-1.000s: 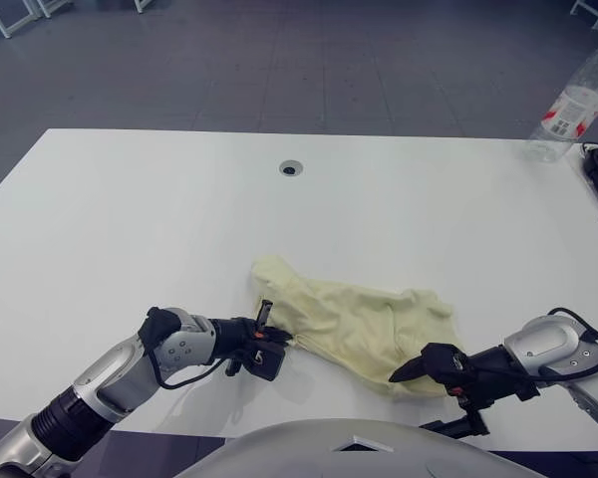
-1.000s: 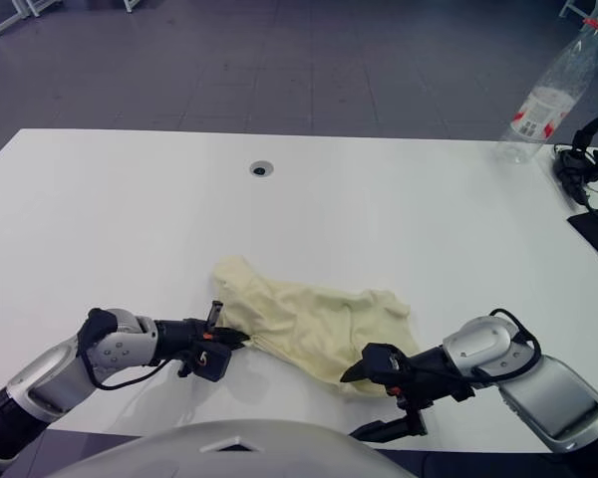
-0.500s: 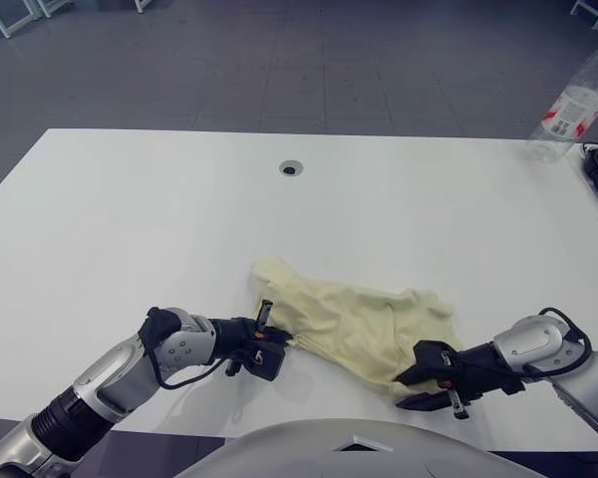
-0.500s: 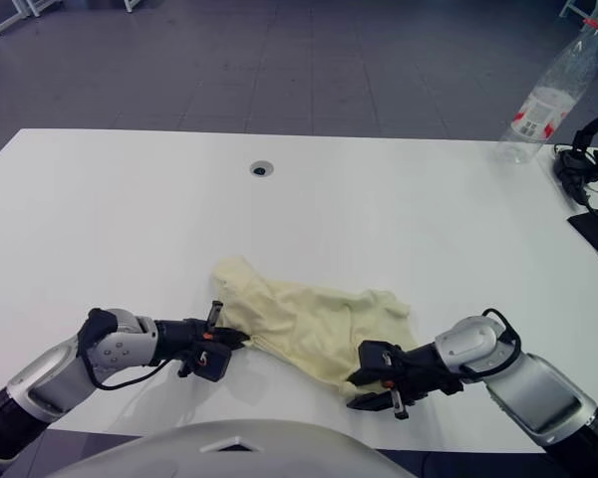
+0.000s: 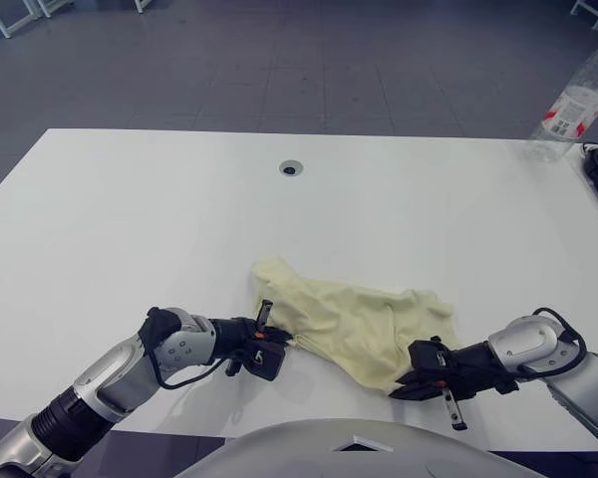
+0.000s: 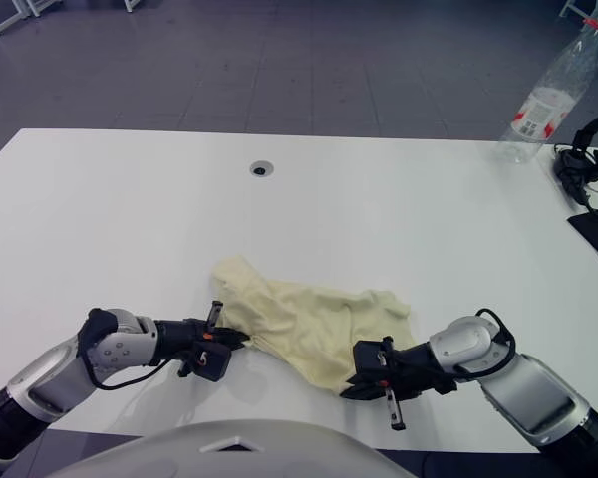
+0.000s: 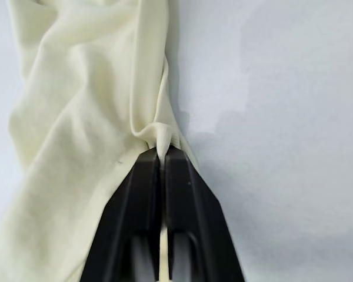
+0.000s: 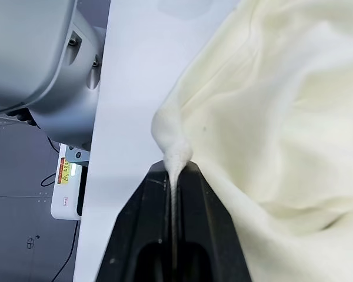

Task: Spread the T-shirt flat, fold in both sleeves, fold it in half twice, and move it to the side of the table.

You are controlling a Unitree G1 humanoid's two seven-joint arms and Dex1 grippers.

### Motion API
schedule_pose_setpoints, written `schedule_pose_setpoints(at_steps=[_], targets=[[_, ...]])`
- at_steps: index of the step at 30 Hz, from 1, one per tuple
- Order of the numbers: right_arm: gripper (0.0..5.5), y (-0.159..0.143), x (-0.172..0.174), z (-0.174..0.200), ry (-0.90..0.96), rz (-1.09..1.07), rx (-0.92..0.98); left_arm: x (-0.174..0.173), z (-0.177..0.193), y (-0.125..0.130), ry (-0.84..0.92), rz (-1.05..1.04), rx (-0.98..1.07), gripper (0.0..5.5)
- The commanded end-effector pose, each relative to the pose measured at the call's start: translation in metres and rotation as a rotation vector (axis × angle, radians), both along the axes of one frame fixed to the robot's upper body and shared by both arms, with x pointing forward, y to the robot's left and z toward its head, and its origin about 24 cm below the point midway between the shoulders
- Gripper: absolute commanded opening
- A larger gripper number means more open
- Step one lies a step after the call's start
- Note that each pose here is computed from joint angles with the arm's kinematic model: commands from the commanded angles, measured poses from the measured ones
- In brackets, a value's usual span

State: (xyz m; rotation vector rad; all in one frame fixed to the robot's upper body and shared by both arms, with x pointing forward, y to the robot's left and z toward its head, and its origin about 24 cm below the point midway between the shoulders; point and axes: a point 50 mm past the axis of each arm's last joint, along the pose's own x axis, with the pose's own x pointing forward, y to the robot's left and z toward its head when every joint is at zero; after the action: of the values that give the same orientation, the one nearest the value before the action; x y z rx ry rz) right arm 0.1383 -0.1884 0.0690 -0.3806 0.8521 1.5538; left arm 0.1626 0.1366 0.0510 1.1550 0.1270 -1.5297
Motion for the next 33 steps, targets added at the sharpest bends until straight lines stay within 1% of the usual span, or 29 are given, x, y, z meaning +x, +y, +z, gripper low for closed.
schedule_pose_setpoints(at_steps=[1, 3, 6, 9, 12, 17, 19, 23, 25, 27, 29, 33], targets=[[0.03, -0.004, 0.007, 0.011, -0.092, -0.015, 0.015, -0.019, -0.037, 0.025, 0.201, 0.088, 0.202, 0.00], [0.03, -0.008, 0.010, 0.016, -0.135, -0.030, 0.025, -0.017, -0.028, 0.023, 0.215, 0.107, 0.144, 0.00], [0.03, -0.016, 0.019, 0.032, -0.218, -0.066, 0.077, -0.008, -0.003, 0.018, 0.210, 0.142, 0.004, 0.00], [0.03, -0.022, 0.026, 0.046, -0.257, -0.107, 0.108, -0.003, 0.018, 0.018, 0.216, 0.149, -0.098, 0.00], [0.03, -0.027, 0.021, 0.054, -0.219, -0.077, 0.108, -0.013, 0.039, 0.021, 0.272, 0.141, -0.185, 0.00], [0.03, -0.032, 0.001, 0.048, -0.147, 0.010, 0.034, -0.041, 0.057, 0.019, 0.426, 0.074, -0.279, 0.00], [0.03, -0.032, -0.001, 0.045, -0.139, 0.026, 0.017, -0.047, 0.060, 0.016, 0.449, 0.059, -0.303, 0.00], [0.03, -0.026, -0.007, 0.043, -0.144, 0.063, 0.019, -0.047, 0.071, 0.010, 0.449, 0.038, -0.387, 0.00], [0.03, -0.025, -0.008, 0.044, -0.148, 0.077, 0.017, -0.050, 0.072, 0.009, 0.462, 0.032, -0.392, 0.00], [0.03, -0.026, -0.009, 0.043, -0.148, 0.085, 0.004, -0.053, 0.065, 0.010, 0.477, 0.044, -0.341, 0.00], [0.03, -0.027, -0.010, 0.039, -0.140, 0.088, -0.013, -0.056, 0.054, 0.012, 0.503, 0.059, -0.287, 0.00], [0.03, -0.027, -0.011, 0.019, -0.106, 0.076, -0.110, -0.058, 0.021, 0.017, 0.536, 0.104, -0.143, 0.00]])
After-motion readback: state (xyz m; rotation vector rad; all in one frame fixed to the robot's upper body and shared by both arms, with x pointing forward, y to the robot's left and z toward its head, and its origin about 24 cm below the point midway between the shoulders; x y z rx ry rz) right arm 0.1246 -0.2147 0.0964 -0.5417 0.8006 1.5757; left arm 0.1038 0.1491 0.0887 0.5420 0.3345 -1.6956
